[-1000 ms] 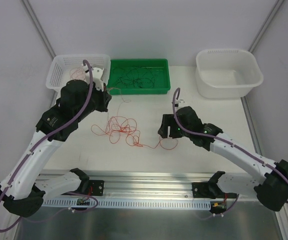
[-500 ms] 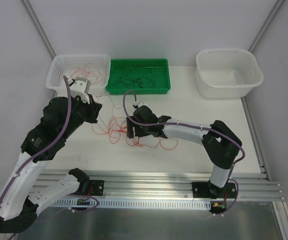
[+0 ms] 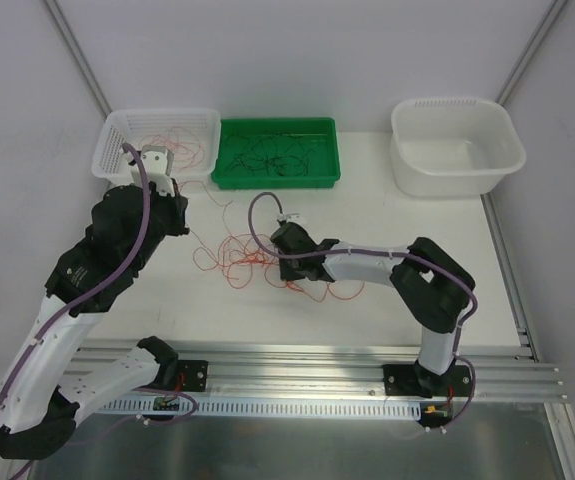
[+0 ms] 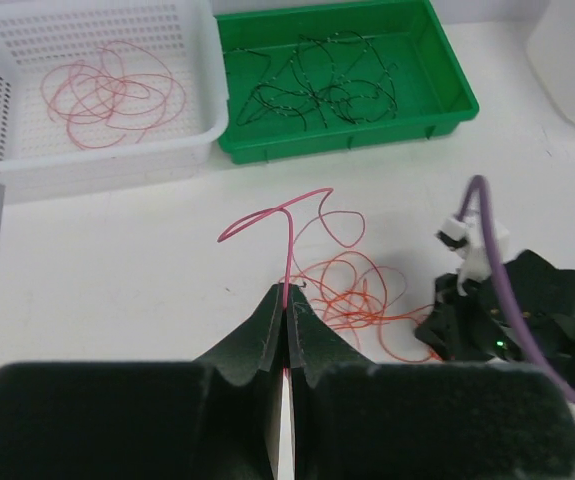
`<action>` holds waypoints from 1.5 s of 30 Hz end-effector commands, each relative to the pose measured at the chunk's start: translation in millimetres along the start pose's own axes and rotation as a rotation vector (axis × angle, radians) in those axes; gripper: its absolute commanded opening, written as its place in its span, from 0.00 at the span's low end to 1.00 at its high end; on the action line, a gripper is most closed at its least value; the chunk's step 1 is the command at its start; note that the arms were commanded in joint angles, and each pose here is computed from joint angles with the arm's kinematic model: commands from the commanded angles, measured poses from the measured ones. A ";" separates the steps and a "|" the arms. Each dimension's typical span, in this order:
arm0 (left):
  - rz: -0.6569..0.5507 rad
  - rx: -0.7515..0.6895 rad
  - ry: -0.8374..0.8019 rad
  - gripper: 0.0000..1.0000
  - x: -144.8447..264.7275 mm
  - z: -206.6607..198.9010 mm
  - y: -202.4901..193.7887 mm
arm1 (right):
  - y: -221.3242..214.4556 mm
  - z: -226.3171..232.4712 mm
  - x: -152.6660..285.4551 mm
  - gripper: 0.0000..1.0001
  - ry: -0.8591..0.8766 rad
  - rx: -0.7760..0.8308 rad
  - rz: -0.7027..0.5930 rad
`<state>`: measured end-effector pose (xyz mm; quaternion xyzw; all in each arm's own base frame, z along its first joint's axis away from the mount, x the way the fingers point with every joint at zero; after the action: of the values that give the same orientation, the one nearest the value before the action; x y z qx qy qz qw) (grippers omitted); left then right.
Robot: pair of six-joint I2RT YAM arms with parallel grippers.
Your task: Untangle the cables
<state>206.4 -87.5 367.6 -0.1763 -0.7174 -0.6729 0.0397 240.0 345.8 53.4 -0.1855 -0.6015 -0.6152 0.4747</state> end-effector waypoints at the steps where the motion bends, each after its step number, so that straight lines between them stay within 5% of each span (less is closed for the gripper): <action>1: -0.074 -0.023 0.131 0.00 9.1 19.9 24.6 | -4.9 -63.9 22.9 0.08 -0.158 -0.069 -0.008; 2: -0.073 -0.034 0.158 0.00 7.6 23.1 25.5 | -4.7 -75.4 28.9 0.01 -0.176 -0.079 -0.014; 13: -0.010 -0.118 0.574 0.00 -3.7 86.5 17.5 | 16.4 -234.8 153.4 0.01 -0.348 -0.443 -0.213; 21: 0.094 -0.077 0.828 0.00 -4.5 144.8 -6.5 | 53.9 -256.9 228.2 0.01 -0.313 -0.534 -0.400; 25: 0.074 -0.033 0.766 0.00 -6.9 140.6 -1.8 | 62.9 -248.4 231.8 0.01 -0.214 -0.521 -0.405; 30: 0.043 0.038 0.574 0.00 -14.4 117.4 0.7 | 52.9 -225.4 199.2 0.02 -0.126 -0.440 -0.261; 32: 0.048 0.048 0.501 0.00 -16.2 108.6 -3.5 | 40.1 -218.9 180.5 0.09 -0.143 -0.409 -0.168; 36: 0.065 0.057 0.424 0.00 -17.8 99.3 -13.6 | 29.3 -204.8 162.4 0.51 -0.203 -0.321 -0.096; 41: 0.075 0.092 0.305 0.00 -17.1 83.1 -24.0 | 42.9 -174.8 163.2 0.58 -0.239 -0.201 -0.140; 45: 0.066 0.096 0.279 0.00 -13.8 79.6 -24.1 | 59.7 -114.9 159.2 0.59 -0.070 -0.099 -0.210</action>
<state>229.0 -4.9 328.5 -0.0900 -0.7124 -0.6670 0.1986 239.9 159.8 161.2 -0.2364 -0.5938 -0.6629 0.3899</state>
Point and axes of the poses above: each gripper's point midway between its finger pads, its own x axis back along the fingers, its own z axis along the line the jaws close on, y = z × x, the point moved 4 cm from there along x, back along the fingers, and after that the axes turned 2 degrees about x, right-handed, at the moved point
